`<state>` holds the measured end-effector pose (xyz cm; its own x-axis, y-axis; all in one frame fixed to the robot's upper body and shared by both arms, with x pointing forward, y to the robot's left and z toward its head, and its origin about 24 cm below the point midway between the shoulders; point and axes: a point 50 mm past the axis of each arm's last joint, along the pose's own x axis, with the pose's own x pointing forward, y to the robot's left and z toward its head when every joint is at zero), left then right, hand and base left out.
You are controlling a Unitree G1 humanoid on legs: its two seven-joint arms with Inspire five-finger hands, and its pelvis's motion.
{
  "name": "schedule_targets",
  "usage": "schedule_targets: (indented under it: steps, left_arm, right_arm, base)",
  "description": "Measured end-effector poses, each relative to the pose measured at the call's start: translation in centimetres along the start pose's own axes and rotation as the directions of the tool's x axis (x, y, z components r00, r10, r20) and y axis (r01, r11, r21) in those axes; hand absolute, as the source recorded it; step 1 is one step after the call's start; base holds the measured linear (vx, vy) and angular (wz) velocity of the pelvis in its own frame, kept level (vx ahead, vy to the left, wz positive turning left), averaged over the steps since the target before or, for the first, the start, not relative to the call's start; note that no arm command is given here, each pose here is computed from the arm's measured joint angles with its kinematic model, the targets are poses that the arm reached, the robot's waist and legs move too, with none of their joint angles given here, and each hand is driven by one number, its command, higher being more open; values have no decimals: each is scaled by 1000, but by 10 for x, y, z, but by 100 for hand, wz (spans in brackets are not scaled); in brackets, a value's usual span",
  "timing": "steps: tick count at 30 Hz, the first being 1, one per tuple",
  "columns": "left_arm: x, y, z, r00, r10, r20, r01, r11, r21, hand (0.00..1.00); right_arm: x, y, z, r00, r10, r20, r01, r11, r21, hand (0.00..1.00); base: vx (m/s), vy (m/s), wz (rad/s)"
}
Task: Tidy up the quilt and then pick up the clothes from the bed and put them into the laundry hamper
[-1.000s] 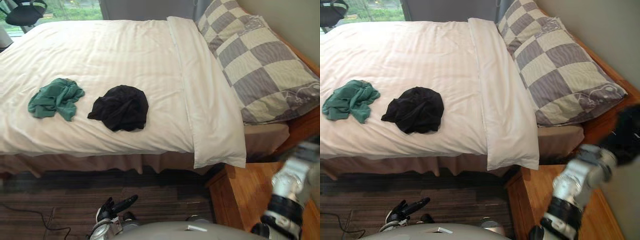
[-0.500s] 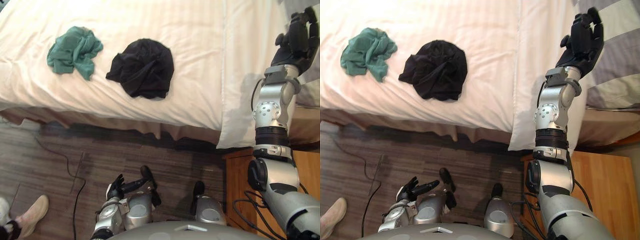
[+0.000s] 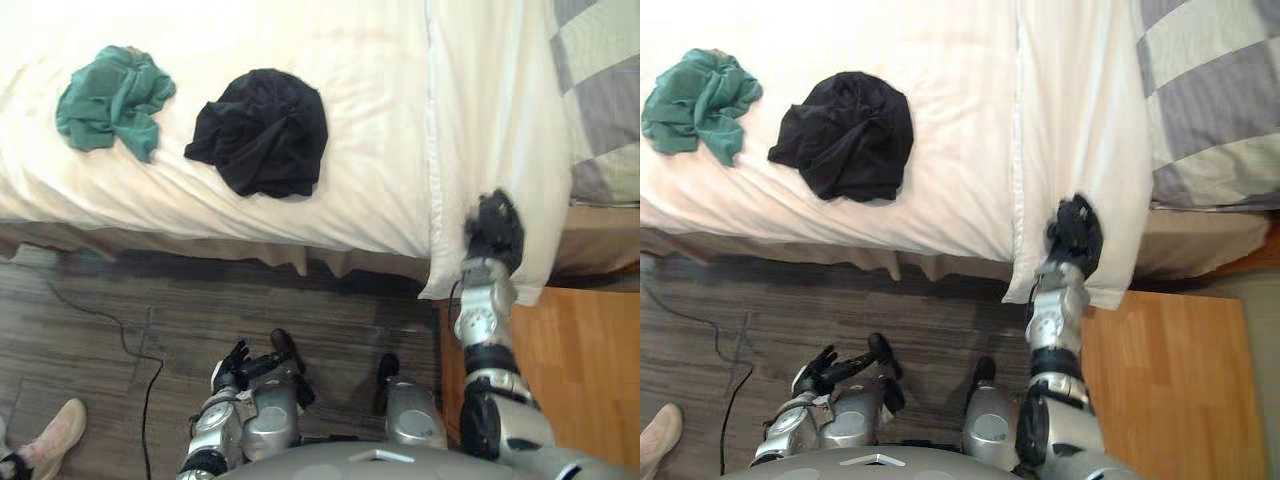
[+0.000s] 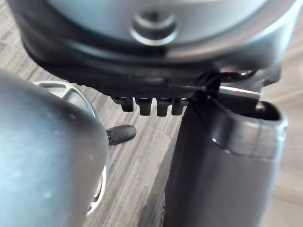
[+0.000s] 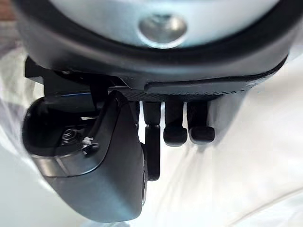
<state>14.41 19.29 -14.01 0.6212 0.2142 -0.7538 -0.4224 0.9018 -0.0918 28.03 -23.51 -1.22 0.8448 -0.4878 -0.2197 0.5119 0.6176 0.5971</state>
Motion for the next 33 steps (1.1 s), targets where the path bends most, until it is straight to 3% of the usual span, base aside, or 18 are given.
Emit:
schedule_targets:
  steps: [2, 3, 4, 7, 10, 14, 17, 18, 20, 24, 33]
  left_arm:
    - [0, 6, -2, 999, 31, -11, -32, 999, -34, 100]
    - [0, 6, -3, 999, 37, -18, -38, 999, -34, 100]
    - [0, 6, -3, 999, 39, -23, -39, 999, -27, 100]
    - [0, 5, -5, 999, 37, -30, -39, 998, -43, 100]
    - [0, 3, -3, 999, 29, -22, -30, 999, -38, 100]
    - [3, -7, 7, 999, -20, 25, 19, 999, 32, 100]
    - [0, 1, -2, 1000, 2, -5, -2, 998, 55, 100]
    - [0, 5, -2, 1000, 10, -2, -10, 993, 118, 100]
    - [1, 10, 2, 1000, 15, 8, -16, 985, 170, 100]
    - [-1, 54, 9, 993, 122, 6, -119, 958, 262, 100]
    - [-3, 41, -11, 993, 33, -112, 14, 919, 394, 100]
  right_arm:
    - [-28, -44, -34, 981, -133, -144, 127, 991, -47, 0]
    - [-47, -71, -52, 949, -217, -231, 200, 975, -95, 100]
    - [-75, -104, -75, 874, -331, -355, 287, 942, -172, 100]
    - [-139, -168, -95, 677, -541, -499, 410, 841, -354, 100]
    - [-171, -189, -100, 595, -598, -537, 388, 799, -460, 100]
    - [-156, -186, -93, 640, -556, -531, 221, 795, -565, 100]
    - [-143, -181, -88, 674, -524, -521, 118, 773, -624, 100]
    - [-136, -177, -87, 689, -491, -533, 23, 750, -661, 100]
    - [-129, -170, -90, 699, -471, -539, -20, 740, -672, 100]
    - [-143, -149, -120, 650, -417, -636, -112, 775, -622, 100]
    - [-130, -119, -127, 692, -299, -657, -292, 716, -634, 100]
  base:
    - [154, -18, -22]
    - [179, -16, -17]
    - [111, -11, -12]
    - [103, 8, -13]
    - [31, 15, -4]
    - [-90, 98, 11]
    - [-71, 349, -4]
    - [3, 403, 9]
    - [-14, 450, 11]
    - [5, 332, 8]
    - [-8, 185, -1]
